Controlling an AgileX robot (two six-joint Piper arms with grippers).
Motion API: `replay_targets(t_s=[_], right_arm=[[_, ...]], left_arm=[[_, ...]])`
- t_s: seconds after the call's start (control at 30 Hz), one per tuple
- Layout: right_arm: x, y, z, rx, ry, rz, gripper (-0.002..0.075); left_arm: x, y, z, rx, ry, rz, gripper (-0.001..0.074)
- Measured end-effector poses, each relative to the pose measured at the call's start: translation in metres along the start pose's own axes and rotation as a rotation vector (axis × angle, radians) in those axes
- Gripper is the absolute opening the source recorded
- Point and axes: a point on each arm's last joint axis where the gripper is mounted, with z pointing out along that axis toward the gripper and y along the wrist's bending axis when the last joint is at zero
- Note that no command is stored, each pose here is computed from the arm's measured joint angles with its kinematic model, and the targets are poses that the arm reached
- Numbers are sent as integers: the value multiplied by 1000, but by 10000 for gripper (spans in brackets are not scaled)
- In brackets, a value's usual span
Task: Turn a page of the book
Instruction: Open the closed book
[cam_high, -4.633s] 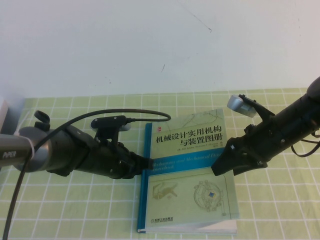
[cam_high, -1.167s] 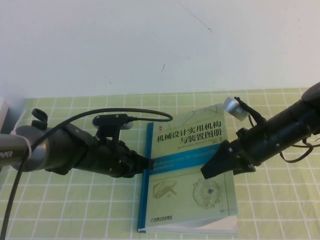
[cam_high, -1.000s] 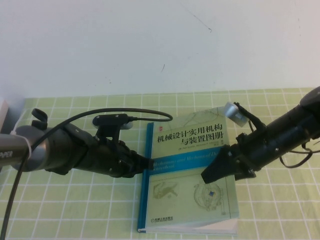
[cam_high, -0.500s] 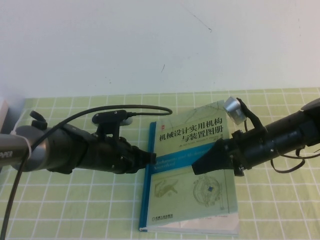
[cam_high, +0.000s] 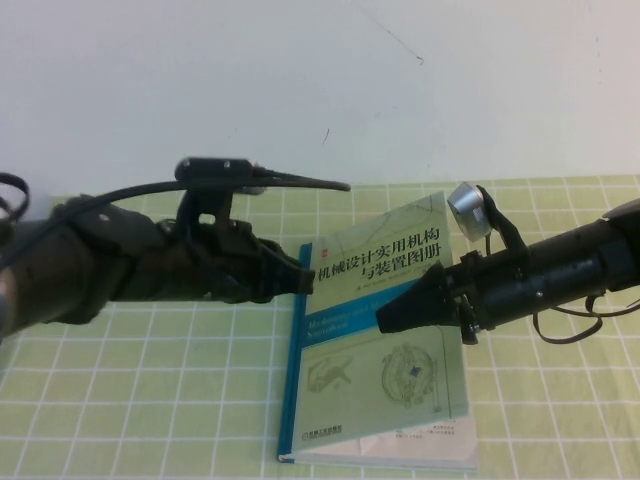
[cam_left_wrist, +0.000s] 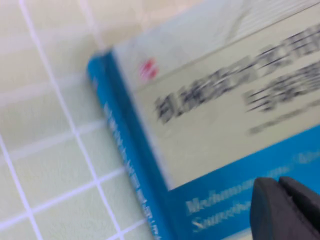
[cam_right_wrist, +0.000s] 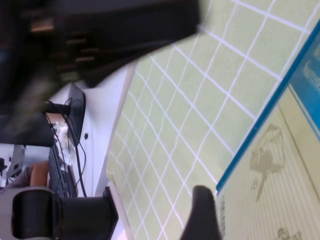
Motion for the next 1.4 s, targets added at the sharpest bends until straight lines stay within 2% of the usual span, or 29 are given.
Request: replay_targets(t_s=[0.23, 0.47, 0.77, 0.93, 1.03, 1.17, 1.4], right_arm=[[-3, 2, 0, -9, -13, -6, 514], [-18, 12, -3, -6, -24, -24, 514], [-22, 27, 18, 24, 31, -66, 514], [-20, 29, 24, 36, 52, -78, 514], [-20, 30, 25, 38, 54, -85, 514], [-23, 32, 25, 37, 51, -92, 514], [-23, 33, 25, 36, 49, -93, 514]], left_arm=[[0, -37, -62, 13, -82, 194, -4], [32, -78, -93, 122, -59, 363, -4], [80, -146, -86, 272, -49, 628, -4], [102, -173, -66, 287, -70, 715, -4], [113, -181, -51, 266, -71, 733, -4], [124, -179, -24, 188, -65, 709, -4], [130, -165, 6, -90, -156, 648, -4]])
